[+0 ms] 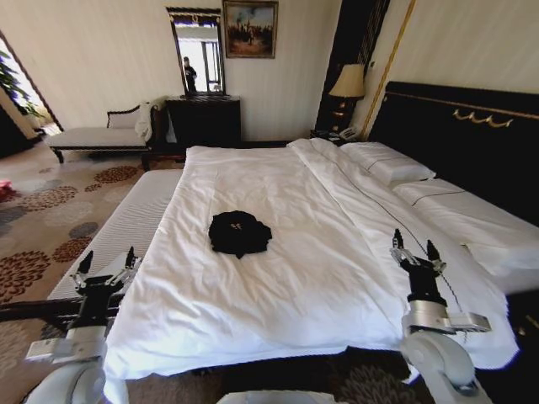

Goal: Fold the clothes on the bed.

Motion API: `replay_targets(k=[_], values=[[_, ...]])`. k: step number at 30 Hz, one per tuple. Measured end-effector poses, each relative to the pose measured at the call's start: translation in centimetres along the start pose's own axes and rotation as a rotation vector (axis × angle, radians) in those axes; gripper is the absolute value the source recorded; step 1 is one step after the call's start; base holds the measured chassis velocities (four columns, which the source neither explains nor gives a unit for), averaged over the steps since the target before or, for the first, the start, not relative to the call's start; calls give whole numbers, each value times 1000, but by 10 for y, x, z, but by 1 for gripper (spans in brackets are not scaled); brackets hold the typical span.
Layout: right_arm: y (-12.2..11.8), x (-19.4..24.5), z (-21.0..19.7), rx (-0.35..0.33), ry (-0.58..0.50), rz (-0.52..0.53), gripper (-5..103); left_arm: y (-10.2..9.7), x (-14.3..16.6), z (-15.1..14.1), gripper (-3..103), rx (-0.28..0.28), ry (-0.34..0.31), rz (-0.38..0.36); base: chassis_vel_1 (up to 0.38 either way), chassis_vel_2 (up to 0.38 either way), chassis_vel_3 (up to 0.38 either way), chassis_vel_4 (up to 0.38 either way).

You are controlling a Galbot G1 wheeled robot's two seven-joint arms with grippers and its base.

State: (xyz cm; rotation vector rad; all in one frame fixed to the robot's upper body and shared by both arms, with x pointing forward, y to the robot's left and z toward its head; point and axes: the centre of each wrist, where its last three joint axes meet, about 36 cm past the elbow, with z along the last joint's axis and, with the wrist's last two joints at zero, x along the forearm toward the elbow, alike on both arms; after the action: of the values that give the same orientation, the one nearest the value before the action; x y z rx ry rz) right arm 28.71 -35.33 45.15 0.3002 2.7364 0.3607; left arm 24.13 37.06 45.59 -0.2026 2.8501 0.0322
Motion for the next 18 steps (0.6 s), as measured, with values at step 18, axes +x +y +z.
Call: replay_targets(k=[18], values=[[-1, 1, 1, 26, -32, -41, 100, -2, 3, 0, 100, 0, 1, -3, 0, 0, 0, 0]])
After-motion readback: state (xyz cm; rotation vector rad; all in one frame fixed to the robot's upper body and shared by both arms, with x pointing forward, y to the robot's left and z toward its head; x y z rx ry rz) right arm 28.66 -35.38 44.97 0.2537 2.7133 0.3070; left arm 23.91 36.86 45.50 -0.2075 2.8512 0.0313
